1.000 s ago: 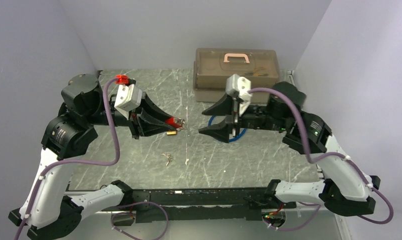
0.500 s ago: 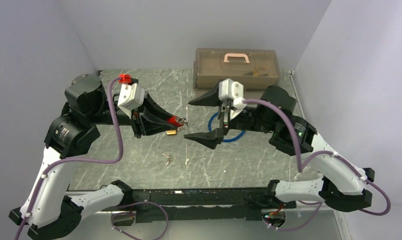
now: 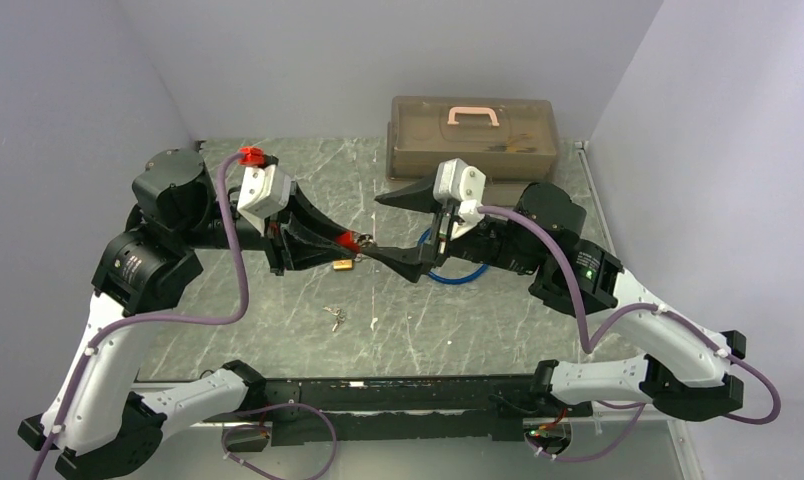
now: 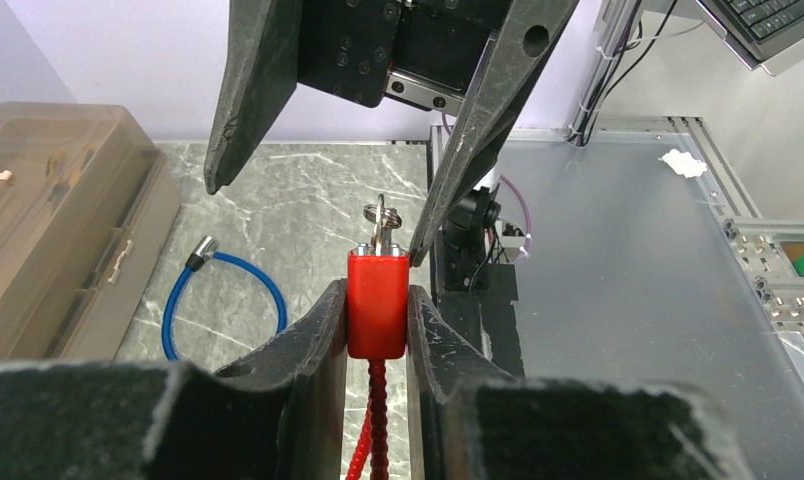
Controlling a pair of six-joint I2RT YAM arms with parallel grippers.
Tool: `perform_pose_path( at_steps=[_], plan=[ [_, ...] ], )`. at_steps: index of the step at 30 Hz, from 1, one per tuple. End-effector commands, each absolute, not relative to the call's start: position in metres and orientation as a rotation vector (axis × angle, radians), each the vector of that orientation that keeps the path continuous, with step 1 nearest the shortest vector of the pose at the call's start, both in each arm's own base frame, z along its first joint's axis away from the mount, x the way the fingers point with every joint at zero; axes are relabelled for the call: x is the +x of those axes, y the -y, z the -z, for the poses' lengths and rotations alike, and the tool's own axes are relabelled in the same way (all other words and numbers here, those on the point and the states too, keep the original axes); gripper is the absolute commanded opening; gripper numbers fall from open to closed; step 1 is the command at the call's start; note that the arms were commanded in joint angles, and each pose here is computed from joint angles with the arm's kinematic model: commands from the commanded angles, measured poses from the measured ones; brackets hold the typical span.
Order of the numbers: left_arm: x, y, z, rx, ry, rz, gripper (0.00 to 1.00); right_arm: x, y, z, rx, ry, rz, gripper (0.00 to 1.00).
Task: Unlock with the key
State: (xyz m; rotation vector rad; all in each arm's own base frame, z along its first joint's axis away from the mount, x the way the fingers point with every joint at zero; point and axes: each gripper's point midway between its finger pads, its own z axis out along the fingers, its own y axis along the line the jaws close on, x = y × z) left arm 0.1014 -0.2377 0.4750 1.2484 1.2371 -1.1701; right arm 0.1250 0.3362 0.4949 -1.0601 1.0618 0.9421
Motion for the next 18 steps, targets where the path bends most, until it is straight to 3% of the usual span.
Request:
perform_pose_path(
  at_steps=[1, 18],
  plan=[
    [0.093, 0.236, -0.489, 1.252, -1.163, 1.175, 0.0, 0.131, -0.324, -0.52, -0.96, -1.011, -0.907, 0.71],
    [0.089, 0.236, -0.492, 1.25, -1.149, 1.205, 0.0, 0.14, -0.295, -0.523, -0.889, -1.049, -0.817, 0.67]
  ],
)
